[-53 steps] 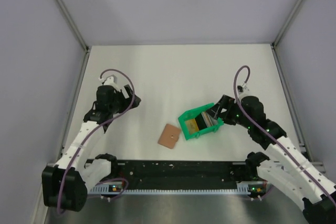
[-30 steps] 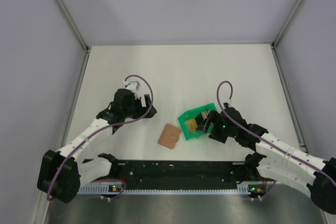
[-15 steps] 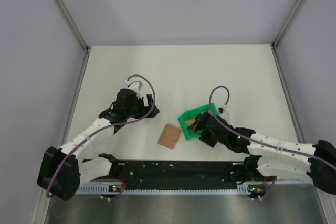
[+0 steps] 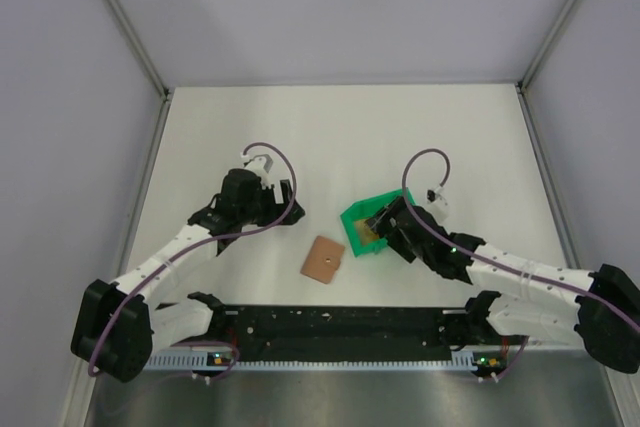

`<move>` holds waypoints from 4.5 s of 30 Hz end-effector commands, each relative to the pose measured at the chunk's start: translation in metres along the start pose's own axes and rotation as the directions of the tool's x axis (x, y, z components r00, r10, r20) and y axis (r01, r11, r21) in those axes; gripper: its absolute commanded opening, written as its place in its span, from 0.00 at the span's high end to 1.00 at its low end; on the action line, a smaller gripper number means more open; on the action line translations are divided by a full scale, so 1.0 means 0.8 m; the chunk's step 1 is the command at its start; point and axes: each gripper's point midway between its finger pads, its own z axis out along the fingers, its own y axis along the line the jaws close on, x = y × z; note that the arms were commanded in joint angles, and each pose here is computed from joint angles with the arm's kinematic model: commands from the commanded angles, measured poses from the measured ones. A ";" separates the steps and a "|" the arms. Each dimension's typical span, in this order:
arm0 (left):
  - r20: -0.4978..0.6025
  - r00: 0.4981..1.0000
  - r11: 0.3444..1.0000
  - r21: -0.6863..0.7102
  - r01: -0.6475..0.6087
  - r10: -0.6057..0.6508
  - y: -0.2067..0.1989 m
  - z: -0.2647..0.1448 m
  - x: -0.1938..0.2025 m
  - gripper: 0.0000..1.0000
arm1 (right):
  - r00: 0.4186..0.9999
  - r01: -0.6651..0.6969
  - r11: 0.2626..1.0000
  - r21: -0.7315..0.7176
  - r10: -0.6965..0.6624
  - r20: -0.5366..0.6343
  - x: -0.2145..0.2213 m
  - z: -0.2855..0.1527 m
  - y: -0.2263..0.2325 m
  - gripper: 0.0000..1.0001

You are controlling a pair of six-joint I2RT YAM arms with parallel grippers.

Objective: Put the credit cards into the card holder
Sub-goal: Move the storage box to the center of the board, then open the card holder at the center of the board.

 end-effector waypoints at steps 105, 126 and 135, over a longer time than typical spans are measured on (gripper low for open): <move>-0.489 0.852 0.979 0.167 -0.118 0.186 -0.031 0.029 0.154 1.00 | 0.499 0.556 0.458 -0.694 -0.851 -0.162 0.111 0.052 0.087 0.55; -0.409 0.895 0.981 0.144 -0.131 0.179 -0.027 0.034 0.135 1.00 | 0.429 0.415 0.482 -0.772 -0.852 -0.301 0.152 0.041 0.052 0.65; -0.382 0.911 0.986 0.121 -0.117 0.155 -0.025 0.038 0.127 1.00 | 0.383 0.352 0.471 -0.809 -0.861 -0.334 0.169 0.027 0.041 0.75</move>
